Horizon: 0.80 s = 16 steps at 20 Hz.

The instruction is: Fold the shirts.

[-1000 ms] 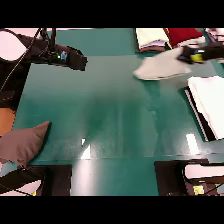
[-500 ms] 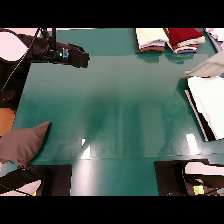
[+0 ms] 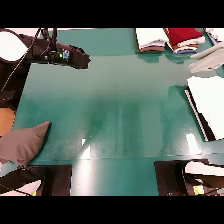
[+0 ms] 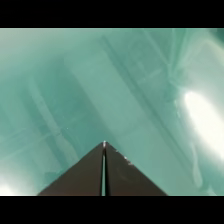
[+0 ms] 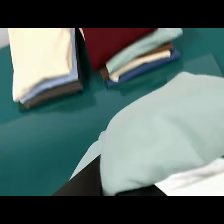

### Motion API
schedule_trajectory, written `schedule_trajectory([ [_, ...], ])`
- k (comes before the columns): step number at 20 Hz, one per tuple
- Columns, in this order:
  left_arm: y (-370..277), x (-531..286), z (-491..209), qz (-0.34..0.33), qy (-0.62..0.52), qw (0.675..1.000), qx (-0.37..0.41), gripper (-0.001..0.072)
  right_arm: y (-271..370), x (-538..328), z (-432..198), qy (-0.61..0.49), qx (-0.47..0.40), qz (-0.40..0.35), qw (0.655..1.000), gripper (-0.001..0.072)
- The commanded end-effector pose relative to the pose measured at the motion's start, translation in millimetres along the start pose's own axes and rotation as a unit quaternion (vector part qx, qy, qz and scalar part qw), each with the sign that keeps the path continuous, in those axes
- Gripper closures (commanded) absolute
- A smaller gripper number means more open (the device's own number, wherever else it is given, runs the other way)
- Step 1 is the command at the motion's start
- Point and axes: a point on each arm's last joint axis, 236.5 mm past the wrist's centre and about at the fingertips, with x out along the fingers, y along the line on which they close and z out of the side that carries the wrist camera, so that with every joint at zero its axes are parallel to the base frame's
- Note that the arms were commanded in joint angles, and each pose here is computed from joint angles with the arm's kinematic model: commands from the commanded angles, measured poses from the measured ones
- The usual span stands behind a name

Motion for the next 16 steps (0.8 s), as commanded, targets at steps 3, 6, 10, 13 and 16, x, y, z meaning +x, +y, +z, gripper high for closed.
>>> schedule_trajectory([
  [3,-0.1,0.1,-1.2,0.0,0.002,1.0,0.001,0.0683,-62.5,-31.5,-76.2,0.088,0.017,-0.089,0.992,0.0696],
  [6,-0.1,0.1,-1.2,0.0,0.002,1.0,0.005,0.0682,-108.2,-60.8,-134.3,0.129,0.05,-0.164,0.977,0.0696],
  [10,0.1,0.1,-1.1,0.0,0.002,1.0,0.005,0.0683,-146.9,-90.1,-218.2,0.18,0.11,-0.225,0.951,0.0678],
  [13,0.1,0.1,-1.1,0.0,0.002,1.0,0.005,0.0683,-168.3,-108.2,-267.3,0.219,0.14,-0.264,0.929,0.0107],
  [16,0.1,0.1,-0.8,0.0,0.002,1.0,0.004,0.0682,-172.8,-121.3,-263.4,0.211,0.153,-0.276,0.925,0.0079],
])
